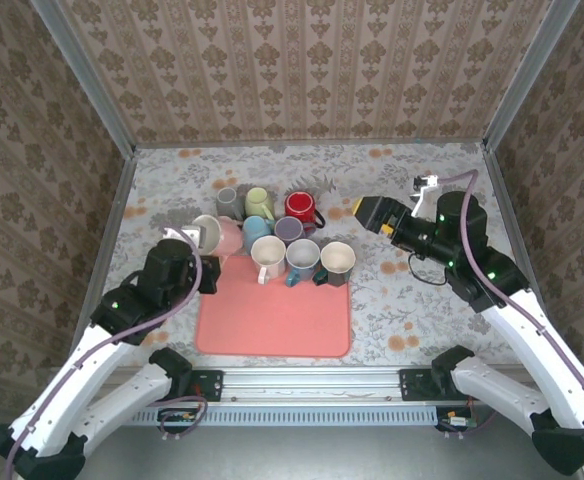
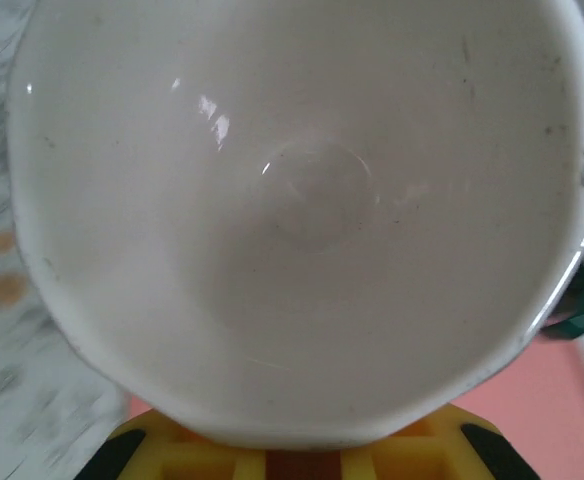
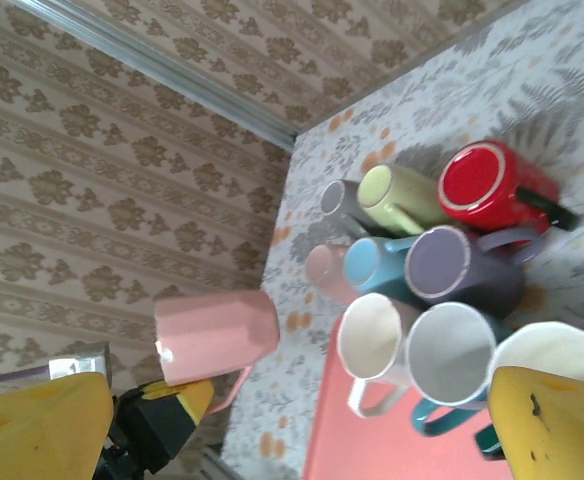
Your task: Turn the mug right side up
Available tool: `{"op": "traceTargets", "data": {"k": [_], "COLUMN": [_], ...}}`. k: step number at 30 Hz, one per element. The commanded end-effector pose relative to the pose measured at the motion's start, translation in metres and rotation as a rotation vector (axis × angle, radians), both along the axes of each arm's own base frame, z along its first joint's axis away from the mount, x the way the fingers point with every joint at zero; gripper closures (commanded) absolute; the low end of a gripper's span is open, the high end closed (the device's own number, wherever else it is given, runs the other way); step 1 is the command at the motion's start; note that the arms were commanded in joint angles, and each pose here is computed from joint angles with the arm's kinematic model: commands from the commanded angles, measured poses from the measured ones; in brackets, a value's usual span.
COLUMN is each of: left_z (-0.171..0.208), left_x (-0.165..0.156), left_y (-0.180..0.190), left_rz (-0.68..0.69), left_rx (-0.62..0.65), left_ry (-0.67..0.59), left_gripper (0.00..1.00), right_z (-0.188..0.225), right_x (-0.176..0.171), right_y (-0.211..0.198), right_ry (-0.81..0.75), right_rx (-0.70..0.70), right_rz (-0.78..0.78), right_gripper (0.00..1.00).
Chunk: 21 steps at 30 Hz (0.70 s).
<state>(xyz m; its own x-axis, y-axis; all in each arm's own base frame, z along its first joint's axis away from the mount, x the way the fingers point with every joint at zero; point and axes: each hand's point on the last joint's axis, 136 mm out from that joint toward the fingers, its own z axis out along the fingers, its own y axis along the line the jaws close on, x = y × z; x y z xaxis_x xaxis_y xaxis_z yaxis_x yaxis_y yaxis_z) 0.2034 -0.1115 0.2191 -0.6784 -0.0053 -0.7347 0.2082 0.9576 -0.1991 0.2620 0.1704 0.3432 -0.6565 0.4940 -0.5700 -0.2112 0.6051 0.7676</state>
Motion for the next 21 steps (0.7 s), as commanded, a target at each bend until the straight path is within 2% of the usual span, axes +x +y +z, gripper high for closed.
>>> {"op": "traceTargets", "data": {"k": [1, 10, 21], "left_z": [-0.021, -0.07, -0.098], "left_x": [0.005, 0.027, 0.038], "left_y": [0.027, 0.0, -0.022], "left_rz": [0.094, 0.041, 0.0], "left_rx": [0.161, 0.14, 0.178], "left_ry": [0.048, 0.136, 0.182], "left_gripper": [1.0, 1.0, 1.0], "right_z": [-0.014, -0.028, -0.042], "right_x": [-0.003, -0.008, -0.006], "right_y": [-0.019, -0.018, -0.015], "right_ry": [-0.014, 0.005, 0.022], "right_rx": [-0.171, -0.224, -0.238], "right_rz": [-0.039, 0.001, 0.029], "right_gripper": [0.03, 0.03, 0.03]}}
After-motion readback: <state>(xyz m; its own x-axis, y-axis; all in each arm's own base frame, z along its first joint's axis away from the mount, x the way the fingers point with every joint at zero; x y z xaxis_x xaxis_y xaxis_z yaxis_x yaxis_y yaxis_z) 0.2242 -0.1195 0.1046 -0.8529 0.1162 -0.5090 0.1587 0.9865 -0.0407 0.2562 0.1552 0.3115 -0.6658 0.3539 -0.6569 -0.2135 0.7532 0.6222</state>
